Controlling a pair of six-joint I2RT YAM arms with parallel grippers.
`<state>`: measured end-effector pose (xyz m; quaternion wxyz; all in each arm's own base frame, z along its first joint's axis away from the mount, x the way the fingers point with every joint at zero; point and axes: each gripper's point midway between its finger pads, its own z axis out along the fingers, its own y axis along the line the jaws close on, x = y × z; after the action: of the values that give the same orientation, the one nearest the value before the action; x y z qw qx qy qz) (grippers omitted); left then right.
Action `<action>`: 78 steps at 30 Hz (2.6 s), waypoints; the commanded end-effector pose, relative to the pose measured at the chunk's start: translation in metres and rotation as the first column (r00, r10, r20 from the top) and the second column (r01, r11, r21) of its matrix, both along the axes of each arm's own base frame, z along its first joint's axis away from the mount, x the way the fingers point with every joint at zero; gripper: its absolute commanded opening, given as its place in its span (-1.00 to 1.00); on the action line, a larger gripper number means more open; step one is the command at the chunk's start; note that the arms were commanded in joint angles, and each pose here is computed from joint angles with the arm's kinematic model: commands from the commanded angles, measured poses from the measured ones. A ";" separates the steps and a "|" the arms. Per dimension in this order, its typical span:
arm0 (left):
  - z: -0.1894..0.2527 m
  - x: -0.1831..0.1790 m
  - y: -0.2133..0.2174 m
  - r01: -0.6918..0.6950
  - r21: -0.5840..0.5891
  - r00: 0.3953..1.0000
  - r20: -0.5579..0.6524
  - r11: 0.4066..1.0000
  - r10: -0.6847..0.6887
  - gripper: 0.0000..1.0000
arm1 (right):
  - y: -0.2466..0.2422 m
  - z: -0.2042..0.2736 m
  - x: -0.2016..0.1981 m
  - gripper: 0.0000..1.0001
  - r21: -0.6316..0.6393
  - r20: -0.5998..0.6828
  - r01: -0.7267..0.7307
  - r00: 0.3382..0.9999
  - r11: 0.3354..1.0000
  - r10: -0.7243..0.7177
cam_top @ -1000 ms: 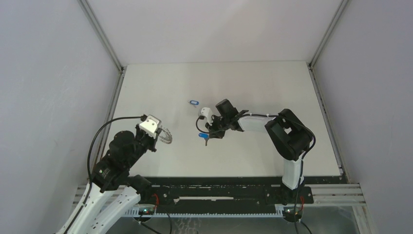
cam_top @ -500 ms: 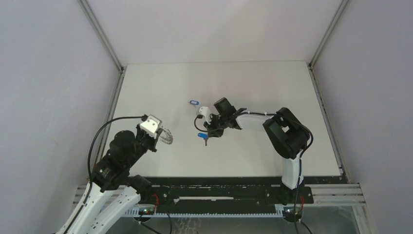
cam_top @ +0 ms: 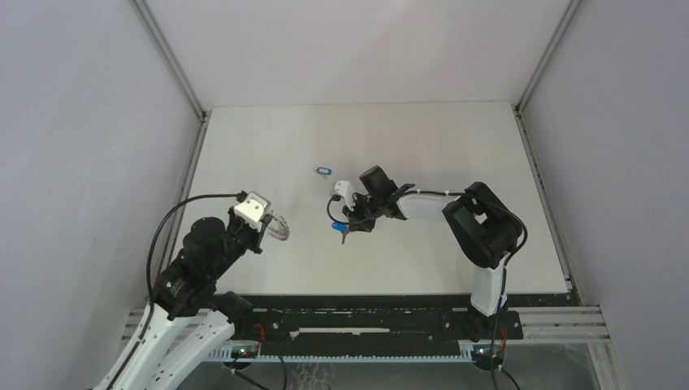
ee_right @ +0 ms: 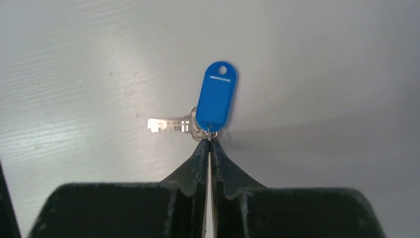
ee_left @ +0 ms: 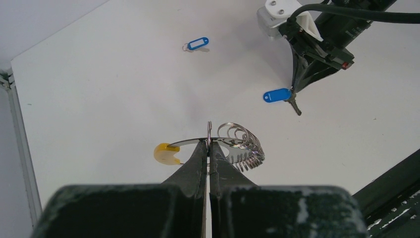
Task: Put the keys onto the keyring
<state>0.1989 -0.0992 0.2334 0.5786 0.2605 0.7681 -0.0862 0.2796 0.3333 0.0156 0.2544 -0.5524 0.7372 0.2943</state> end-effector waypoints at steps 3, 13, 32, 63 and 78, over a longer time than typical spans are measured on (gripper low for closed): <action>0.010 0.000 -0.020 0.097 -0.047 0.995 0.028 0.994 -0.096 -0.99 | 0.004 0.062 -0.007 -1.00 0.135 0.124 -0.017 0.992 0.991 0.000; 0.027 -0.010 -0.054 0.308 -0.049 0.951 0.027 0.950 -0.307 -0.99 | -0.005 0.154 -0.013 -1.00 0.333 0.279 0.028 0.952 0.942 -0.127; 0.057 -0.024 -0.118 0.617 0.263 0.762 0.038 0.742 -0.647 -0.99 | -0.028 0.258 -0.078 -1.00 0.548 0.485 -0.244 0.872 0.800 -0.066; 0.002 -0.029 -0.130 0.646 0.361 0.702 0.066 0.673 -0.709 -0.99 | 0.011 0.219 -0.109 -1.00 0.271 0.751 -0.460 0.650 0.845 0.112; -0.003 -0.028 -0.131 0.642 0.372 0.706 0.053 0.670 -0.706 -0.99 | 0.014 0.221 -0.107 -1.00 0.245 0.808 -0.451 0.584 0.858 0.077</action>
<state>0.1663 -0.2257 0.2241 0.5052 0.6279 0.5734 -0.1475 0.1699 0.3445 0.2160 0.5769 -0.6732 0.3992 0.2336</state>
